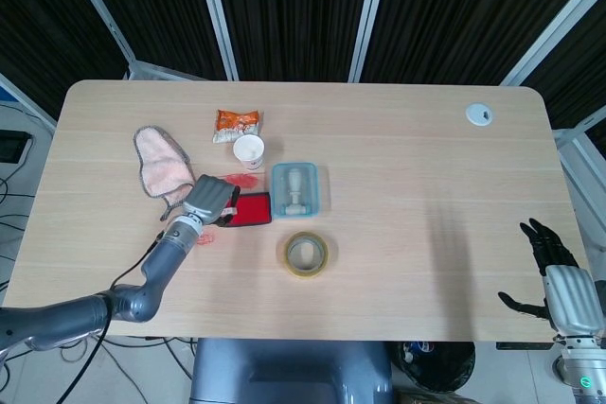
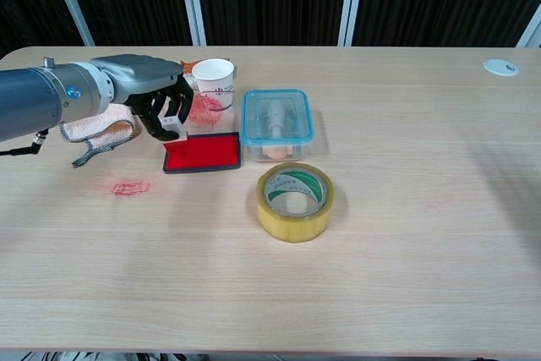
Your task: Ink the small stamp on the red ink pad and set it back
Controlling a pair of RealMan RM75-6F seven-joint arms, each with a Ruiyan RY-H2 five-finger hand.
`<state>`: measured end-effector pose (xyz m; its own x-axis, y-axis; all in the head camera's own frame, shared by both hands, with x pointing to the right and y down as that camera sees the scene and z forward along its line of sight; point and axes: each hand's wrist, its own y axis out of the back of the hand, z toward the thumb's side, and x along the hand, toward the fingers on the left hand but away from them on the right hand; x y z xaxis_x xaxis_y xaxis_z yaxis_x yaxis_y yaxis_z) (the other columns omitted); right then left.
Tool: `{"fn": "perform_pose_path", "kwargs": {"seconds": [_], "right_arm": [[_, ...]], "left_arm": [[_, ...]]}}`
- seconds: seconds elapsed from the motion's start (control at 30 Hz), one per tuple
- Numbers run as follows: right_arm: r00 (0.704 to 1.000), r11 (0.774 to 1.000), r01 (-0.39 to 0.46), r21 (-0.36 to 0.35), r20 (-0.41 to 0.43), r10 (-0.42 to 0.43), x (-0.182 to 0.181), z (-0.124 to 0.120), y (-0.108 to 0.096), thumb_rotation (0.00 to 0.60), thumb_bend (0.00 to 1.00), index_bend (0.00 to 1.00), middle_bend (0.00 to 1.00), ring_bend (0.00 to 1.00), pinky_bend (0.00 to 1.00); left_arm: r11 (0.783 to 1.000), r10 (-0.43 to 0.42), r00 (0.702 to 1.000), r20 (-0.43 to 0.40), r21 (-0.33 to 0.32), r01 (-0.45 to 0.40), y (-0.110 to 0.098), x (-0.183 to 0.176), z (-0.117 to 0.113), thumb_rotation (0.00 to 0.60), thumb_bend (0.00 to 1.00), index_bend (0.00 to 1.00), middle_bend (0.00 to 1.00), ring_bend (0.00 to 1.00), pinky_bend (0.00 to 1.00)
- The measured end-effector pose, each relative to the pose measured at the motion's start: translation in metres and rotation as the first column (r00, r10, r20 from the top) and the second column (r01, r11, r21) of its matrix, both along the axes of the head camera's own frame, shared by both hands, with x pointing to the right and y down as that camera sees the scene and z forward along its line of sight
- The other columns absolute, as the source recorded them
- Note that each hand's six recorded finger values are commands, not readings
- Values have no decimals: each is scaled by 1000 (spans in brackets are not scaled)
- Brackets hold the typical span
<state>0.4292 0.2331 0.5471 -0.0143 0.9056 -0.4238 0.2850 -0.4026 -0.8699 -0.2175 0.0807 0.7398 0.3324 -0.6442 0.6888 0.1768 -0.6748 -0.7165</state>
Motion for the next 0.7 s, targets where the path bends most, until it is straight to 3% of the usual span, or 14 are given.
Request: {"fn": "perform_pose_path", "kwargs": {"seconds": [0.7], "right_arm": [[1000,1000,-8,-6,3,8,1,0,0,600,145,0,0,0,185]], "left_arm": [[998,10,1000,-17,-62,-11,3,10,19,600,490,702,707,559,642]]}}
